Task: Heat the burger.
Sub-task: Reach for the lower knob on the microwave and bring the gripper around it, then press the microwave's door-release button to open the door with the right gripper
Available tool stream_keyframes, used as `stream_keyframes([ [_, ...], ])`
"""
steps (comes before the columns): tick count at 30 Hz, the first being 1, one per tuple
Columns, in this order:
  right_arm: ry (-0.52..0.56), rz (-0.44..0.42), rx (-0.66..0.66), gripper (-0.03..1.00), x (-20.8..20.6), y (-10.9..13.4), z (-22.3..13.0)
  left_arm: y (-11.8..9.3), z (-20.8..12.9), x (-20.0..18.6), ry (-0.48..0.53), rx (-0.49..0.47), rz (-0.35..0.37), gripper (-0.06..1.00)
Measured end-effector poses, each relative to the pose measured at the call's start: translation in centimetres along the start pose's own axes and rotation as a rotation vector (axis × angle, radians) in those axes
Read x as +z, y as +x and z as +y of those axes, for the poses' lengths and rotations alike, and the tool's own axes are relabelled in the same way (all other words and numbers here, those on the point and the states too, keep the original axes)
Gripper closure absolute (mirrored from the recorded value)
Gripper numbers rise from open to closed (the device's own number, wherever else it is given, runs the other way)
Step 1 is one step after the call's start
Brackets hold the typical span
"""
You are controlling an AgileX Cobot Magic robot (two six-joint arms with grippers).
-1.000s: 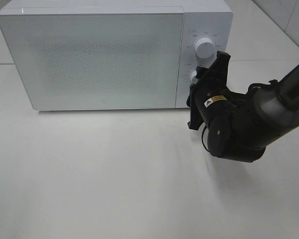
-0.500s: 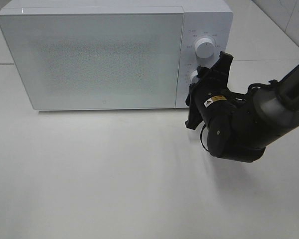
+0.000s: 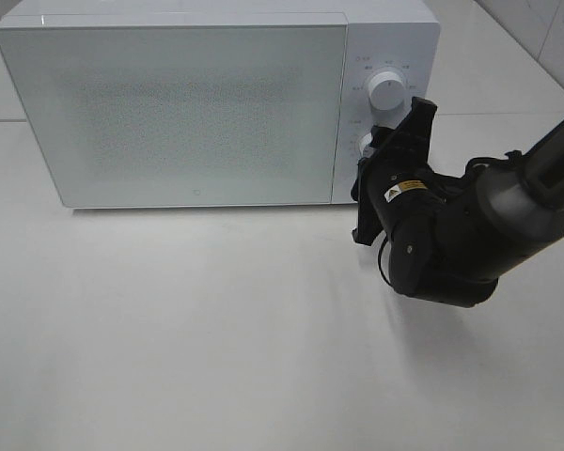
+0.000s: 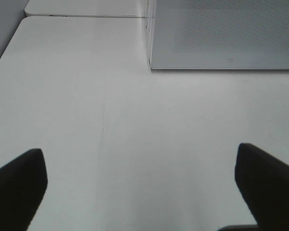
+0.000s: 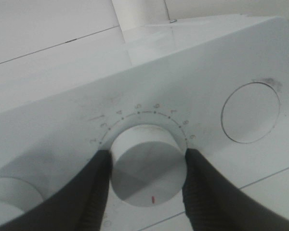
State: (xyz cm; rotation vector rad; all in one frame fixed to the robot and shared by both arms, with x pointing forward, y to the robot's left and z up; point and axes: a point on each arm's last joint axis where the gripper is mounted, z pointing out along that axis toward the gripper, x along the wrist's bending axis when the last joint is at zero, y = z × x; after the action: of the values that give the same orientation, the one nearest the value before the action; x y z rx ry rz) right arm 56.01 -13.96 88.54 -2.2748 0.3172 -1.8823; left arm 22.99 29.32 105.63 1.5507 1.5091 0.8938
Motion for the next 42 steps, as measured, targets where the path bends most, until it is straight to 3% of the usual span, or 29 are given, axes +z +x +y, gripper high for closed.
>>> stream_keyframes([
  [6, -0.01, 0.002, -0.028, 0.5, 0.0, 0.0, -0.1, 0.0, 0.0, 0.0, 0.0, 0.0, 0.0, -0.04],
  [8, 0.013, -0.001, -0.066, 0.42, 0.0, 0.0, -0.5, 0.0, 0.0, 0.0, 0.0, 0.0, 0.0, -0.04],
  [11, 0.019, -0.004, -0.072, 0.39, -0.1, -0.1, -0.6, 0.0, 0.0, 0.0, 0.0, 0.0, 0.0, -0.04],
  [13, 0.026, -0.012, -0.112, 0.29, -0.2, -0.2, -0.5, 0.0, 0.0, 0.0, 0.0, 0.0, 0.0, -0.04],
  [16, 0.031, -0.011, -0.123, 0.28, -0.3, -0.2, -0.5, 0.0, 0.0, 0.0, 0.0, 0.0, 0.0, -0.04],
  [27, 0.16, -0.005, -0.375, 0.24, -2.9, 1.2, -0.1, 0.0, 0.0, 0.0, 0.0, 0.0, 0.0, -0.04],
  [32, 0.237, -0.095, -0.551, 0.24, -4.1, 1.8, -0.4, 0.0, 0.0, 0.0, 0.0, 0.0, 0.0, -0.04],
  [38, 0.342, -0.244, -0.867, 0.24, -5.4, 3.0, -0.4, 0.0, 0.0, 0.0, 0.0, 0.0, 0.0, -0.04],
  [39, 0.342, -0.244, -0.867, 0.24, -5.4, 3.0, -0.4, 0.0, 0.0, 0.0, 0.0, 0.0, 0.0, -0.04],
  [41, 0.394, -0.312, -1.018, 0.24, -5.8, 3.5, 0.3, 0.0, 0.0, 0.0, 0.0, 0.0, 0.0, -0.04],
  [42, 0.394, -0.312, -1.018, 0.24, -5.8, 3.5, 0.3, 0.0, 0.0, 0.0, 0.0, 0.0, 0.0, -0.04],
])
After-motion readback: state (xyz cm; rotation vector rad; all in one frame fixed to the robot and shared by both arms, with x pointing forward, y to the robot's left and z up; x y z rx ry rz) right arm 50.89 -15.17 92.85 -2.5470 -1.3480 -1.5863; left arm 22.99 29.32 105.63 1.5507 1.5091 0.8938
